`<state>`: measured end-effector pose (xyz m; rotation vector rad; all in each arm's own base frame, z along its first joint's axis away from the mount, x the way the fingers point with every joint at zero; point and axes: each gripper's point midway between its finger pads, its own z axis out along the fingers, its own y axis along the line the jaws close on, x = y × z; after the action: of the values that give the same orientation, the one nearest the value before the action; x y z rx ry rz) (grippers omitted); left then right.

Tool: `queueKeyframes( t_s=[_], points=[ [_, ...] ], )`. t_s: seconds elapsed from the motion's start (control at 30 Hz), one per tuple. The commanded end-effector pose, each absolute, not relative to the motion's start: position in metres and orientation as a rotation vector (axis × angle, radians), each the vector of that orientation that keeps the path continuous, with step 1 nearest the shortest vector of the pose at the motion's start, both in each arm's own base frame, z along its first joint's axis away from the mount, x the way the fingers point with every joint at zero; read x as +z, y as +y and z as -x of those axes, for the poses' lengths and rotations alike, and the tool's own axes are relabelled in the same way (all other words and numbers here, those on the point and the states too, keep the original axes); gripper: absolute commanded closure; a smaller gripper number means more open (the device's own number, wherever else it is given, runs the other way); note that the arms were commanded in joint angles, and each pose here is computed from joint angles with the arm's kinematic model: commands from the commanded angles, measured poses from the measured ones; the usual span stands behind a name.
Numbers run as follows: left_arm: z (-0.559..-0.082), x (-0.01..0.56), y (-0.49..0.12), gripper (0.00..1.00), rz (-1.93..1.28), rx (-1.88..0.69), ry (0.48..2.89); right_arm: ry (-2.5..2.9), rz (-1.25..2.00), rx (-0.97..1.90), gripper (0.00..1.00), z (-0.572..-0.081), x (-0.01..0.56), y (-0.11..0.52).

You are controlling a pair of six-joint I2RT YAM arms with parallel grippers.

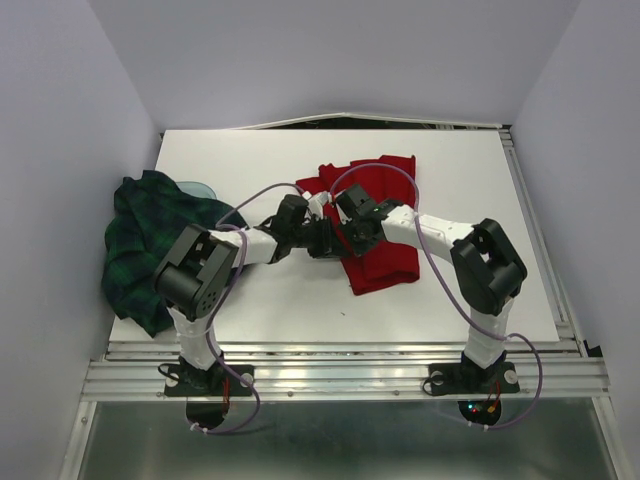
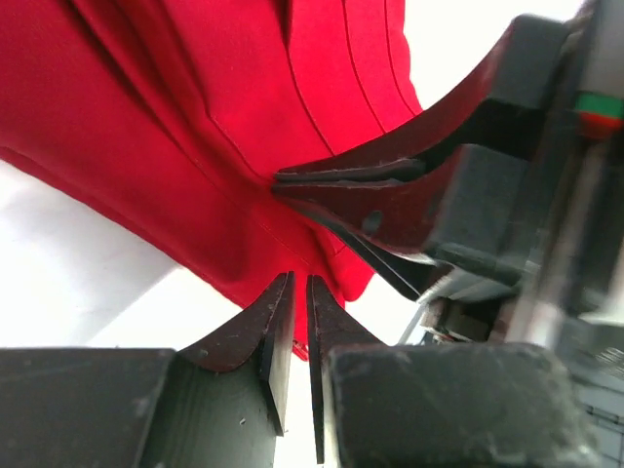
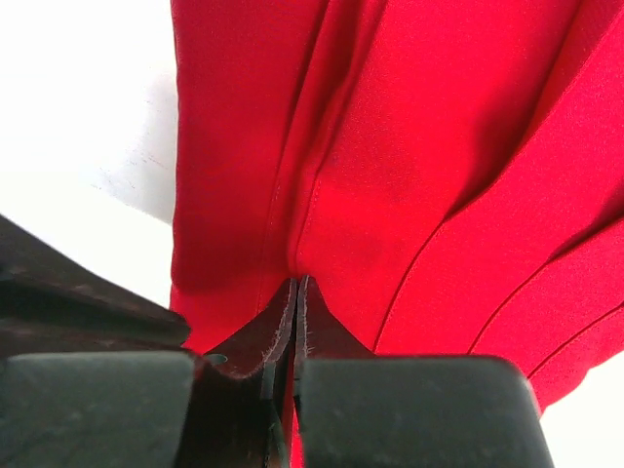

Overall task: Fold and stack the skirts
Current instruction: Fold the skirt

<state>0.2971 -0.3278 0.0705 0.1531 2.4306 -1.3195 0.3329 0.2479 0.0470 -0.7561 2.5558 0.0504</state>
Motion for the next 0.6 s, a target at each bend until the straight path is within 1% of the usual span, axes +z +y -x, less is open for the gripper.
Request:
queueKeyframes(
  t_s=[0.0, 0.07, 0.2, 0.37, 0.57],
  points=[
    [-0.306, 0.071, -0.338, 0.78, -0.155, -1.351, 2.415, 2.496, 0.736, 0.119, 0.99, -0.341, 0.068, 0.264],
    [-0.308, 0.053, -0.337, 0.78, -0.128, -1.331, 2.464, 2.49, 0.731, 0.131, 0.99, -0.341, 0.071, 0.265],
    [-0.31, 0.023, -0.328, 0.83, -0.066, -1.26, 2.543, 2.474, 0.727, 0.172, 0.99, -0.341, 0.081, 0.271],
    [-0.314, 0.016, -0.324, 0.85, -0.043, -1.237, 2.56, 2.463, 0.701, 0.282, 0.99, -0.336, 0.097, 0.283],
    [-0.314, 0.013, -0.323, 0.87, -0.035, -1.227, 2.565, 2.453, 0.684, 0.331, 0.99, -0.336, 0.112, 0.29]
  ],
)
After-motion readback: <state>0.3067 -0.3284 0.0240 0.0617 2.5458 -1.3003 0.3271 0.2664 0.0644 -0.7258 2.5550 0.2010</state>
